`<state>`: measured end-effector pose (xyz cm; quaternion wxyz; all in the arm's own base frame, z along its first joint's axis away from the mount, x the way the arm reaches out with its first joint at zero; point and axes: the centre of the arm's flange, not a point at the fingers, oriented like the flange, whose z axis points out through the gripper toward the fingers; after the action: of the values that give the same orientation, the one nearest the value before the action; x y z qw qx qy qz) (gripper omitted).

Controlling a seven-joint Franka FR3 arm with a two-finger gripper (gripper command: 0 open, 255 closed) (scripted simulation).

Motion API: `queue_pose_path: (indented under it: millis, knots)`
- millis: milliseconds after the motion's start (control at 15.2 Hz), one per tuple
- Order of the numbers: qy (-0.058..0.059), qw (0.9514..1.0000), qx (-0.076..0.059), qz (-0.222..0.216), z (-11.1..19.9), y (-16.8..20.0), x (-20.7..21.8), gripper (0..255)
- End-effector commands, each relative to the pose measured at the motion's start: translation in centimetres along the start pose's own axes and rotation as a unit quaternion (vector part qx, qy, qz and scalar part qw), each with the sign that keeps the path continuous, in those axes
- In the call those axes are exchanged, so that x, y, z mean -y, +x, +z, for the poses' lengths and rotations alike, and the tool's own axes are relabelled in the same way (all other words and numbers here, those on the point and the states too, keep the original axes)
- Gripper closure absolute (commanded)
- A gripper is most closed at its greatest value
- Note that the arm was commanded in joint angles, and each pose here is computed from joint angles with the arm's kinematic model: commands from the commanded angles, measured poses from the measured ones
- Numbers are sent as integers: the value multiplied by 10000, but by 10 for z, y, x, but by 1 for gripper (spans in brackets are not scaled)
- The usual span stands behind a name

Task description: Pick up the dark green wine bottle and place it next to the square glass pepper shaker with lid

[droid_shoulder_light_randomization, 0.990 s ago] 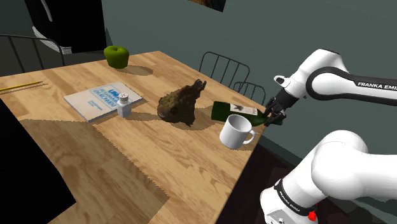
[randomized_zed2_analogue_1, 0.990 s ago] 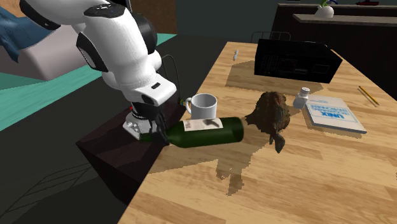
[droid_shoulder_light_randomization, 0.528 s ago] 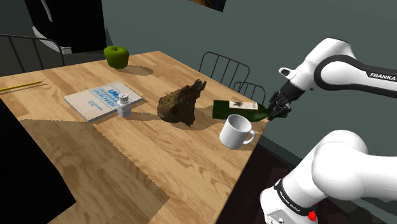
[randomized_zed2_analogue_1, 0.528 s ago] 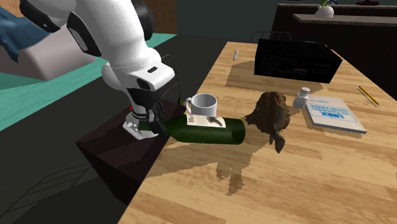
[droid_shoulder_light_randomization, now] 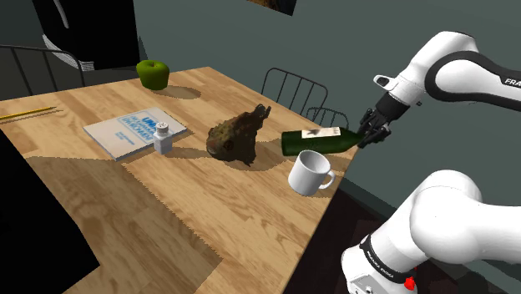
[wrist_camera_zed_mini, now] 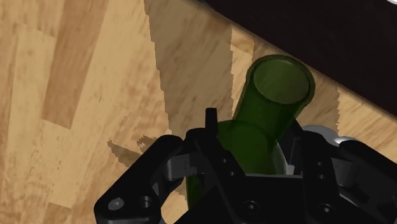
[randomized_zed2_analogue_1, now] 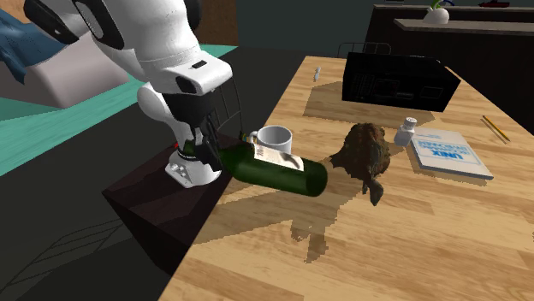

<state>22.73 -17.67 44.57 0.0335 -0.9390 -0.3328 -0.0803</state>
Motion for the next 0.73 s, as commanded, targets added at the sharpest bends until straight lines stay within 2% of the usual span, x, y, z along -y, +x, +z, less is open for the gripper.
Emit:
queue_pose_path:
  millis: [0, 660]
  knots:
    - [0, 10000, -2, 0, -11, 2, 1, 255]
    - [0, 10000, -2, 0, -63, 12, 2, 255]
